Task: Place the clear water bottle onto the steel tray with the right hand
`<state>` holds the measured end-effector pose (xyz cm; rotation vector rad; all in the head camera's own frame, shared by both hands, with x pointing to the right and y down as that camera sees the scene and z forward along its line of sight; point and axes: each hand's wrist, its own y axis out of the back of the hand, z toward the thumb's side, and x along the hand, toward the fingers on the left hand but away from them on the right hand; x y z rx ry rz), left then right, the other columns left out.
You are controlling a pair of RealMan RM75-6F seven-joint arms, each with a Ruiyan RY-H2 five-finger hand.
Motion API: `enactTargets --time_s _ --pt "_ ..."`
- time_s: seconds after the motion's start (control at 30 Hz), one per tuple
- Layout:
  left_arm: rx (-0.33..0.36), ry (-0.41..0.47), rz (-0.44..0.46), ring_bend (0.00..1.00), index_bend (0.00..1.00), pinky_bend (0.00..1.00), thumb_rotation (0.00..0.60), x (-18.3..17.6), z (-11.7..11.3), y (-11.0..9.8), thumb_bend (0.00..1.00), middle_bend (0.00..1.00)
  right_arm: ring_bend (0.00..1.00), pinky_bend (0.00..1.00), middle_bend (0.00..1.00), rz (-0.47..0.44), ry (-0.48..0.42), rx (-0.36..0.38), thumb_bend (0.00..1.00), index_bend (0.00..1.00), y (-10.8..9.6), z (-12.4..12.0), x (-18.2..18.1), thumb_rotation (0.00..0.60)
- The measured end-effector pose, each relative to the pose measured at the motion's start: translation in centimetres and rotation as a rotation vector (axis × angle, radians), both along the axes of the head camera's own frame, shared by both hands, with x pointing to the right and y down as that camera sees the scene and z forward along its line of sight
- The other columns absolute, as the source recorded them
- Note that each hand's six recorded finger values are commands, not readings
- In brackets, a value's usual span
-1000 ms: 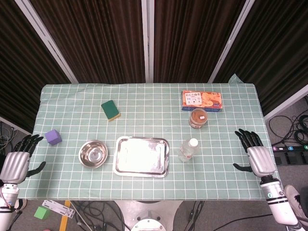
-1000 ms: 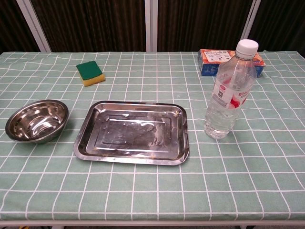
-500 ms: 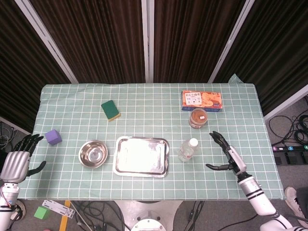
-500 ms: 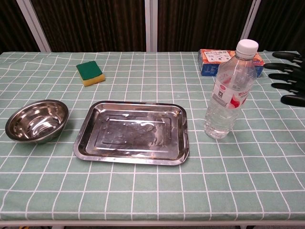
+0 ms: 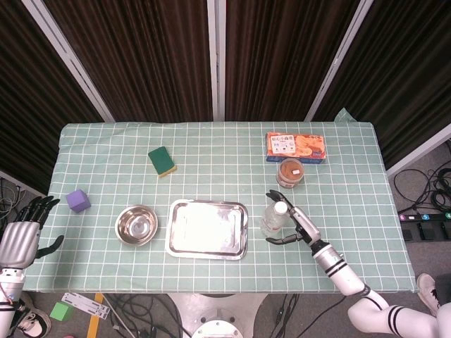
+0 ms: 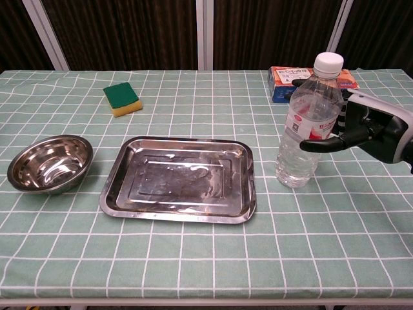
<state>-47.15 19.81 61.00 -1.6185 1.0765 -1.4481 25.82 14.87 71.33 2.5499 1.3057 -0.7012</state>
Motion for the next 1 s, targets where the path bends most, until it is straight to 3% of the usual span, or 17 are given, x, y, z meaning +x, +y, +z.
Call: enactTargets --time_s 0.13,0.3,0.7,1.0 --pt "-0.002 0.001 -0.005 0.11 0.19 0.19 0.6 -0.2 0.1 0.0 0.28 0.21 0.03 0.04 0.17 0.021 0.001 0.0 0.0 0.02 -0.5 0.4 -0.4 0.6" --pt "-0.003 0.003 -0.009 0.11 0.19 0.19 0.6 -0.4 0.1 0.1 0.28 0.21 0.22 0.24 0.38 0.057 0.016 -0.001 0.0 0.32 -0.8 1.1 -0.5 0.6" --pt "-0.006 0.008 -0.005 0.11 0.19 0.19 0.6 -0.4 0.1 0.2 0.28 0.21 0.3 0.35 0.49 0.087 0.039 0.023 0.09 0.59 -1.6 1.2 -0.5 0.6" --pt "0.0 0.014 -0.006 0.11 0.19 0.19 0.6 -0.3 -0.1 0.1 0.28 0.21 0.36 0.41 0.54 0.098 0.048 0.036 0.14 0.68 -2.3 0.7 -0.8 0.6"
